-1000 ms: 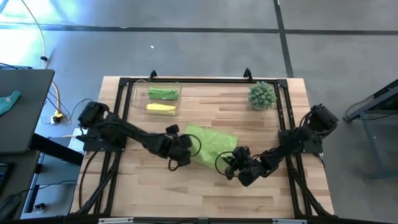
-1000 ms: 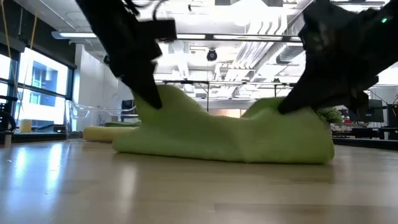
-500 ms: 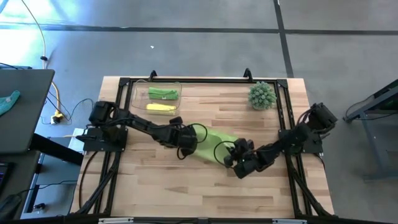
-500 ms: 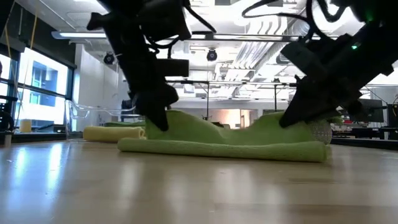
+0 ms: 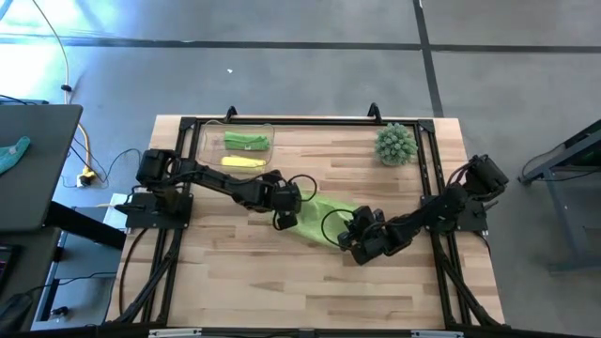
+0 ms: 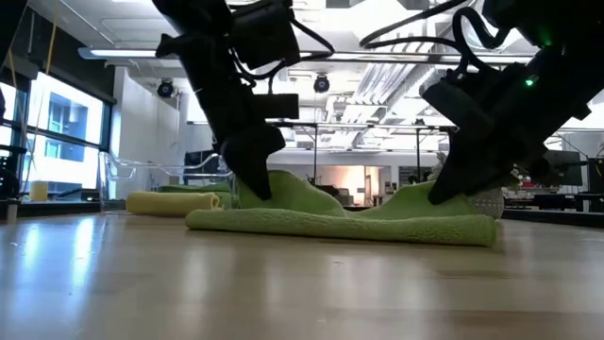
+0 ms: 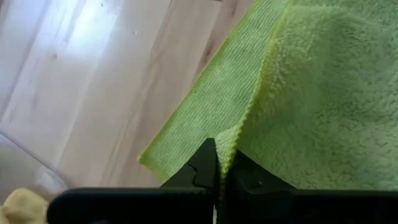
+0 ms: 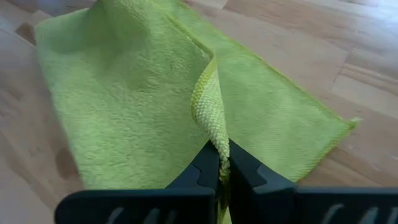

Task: Roll microfiber towels into tight, uniform cylinder then place into a basket
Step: Fold the light green microfiber cloth

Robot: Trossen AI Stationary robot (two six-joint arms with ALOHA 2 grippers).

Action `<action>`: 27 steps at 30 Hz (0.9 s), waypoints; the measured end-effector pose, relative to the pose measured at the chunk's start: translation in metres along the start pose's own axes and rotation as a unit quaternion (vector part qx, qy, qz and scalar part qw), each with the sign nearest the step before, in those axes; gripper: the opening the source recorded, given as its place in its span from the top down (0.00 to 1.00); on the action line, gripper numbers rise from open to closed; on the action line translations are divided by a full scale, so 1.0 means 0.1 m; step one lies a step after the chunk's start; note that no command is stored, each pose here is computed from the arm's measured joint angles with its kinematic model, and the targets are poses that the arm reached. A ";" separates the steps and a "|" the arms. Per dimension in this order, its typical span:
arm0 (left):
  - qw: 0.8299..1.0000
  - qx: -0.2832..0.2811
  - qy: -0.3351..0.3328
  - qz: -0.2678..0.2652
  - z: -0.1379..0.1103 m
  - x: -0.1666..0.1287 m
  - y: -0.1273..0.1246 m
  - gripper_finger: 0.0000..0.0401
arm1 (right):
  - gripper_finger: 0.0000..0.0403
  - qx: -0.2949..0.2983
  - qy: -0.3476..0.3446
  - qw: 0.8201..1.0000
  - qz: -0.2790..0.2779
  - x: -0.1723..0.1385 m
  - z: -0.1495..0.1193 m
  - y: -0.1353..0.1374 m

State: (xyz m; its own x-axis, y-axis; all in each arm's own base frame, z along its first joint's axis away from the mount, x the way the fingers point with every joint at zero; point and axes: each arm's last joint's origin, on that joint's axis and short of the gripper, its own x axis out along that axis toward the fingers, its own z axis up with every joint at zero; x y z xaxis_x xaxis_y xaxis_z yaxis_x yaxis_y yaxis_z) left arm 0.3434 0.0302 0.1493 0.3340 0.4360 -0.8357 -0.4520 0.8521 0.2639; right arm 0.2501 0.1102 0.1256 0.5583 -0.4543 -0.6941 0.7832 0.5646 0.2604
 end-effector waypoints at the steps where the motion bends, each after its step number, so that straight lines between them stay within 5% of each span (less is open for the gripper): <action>1: 1.000 -0.003 0.003 -0.007 0.00 0.01 0.01 1.00 | 1.00 -0.001 0.000 1.000 -0.003 0.00 0.00 -0.01; 7: 0.998 0.004 0.025 -0.058 0.00 0.14 0.05 1.00 | 1.00 -0.002 0.000 1.000 -0.018 0.04 0.04 -0.04; 27: 0.999 0.034 0.009 -0.027 0.03 0.18 0.10 1.00 | 1.00 0.000 0.018 0.999 -0.037 0.06 0.05 -0.09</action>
State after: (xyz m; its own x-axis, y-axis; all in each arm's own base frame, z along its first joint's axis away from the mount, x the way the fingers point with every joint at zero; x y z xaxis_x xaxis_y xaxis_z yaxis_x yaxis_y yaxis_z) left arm 0.3475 0.0477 0.1382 0.3404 0.3843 -0.8582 -0.3766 0.8920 0.2501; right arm 0.2480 0.0991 0.1227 0.4881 -0.4707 -0.7350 0.8225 0.5297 0.2070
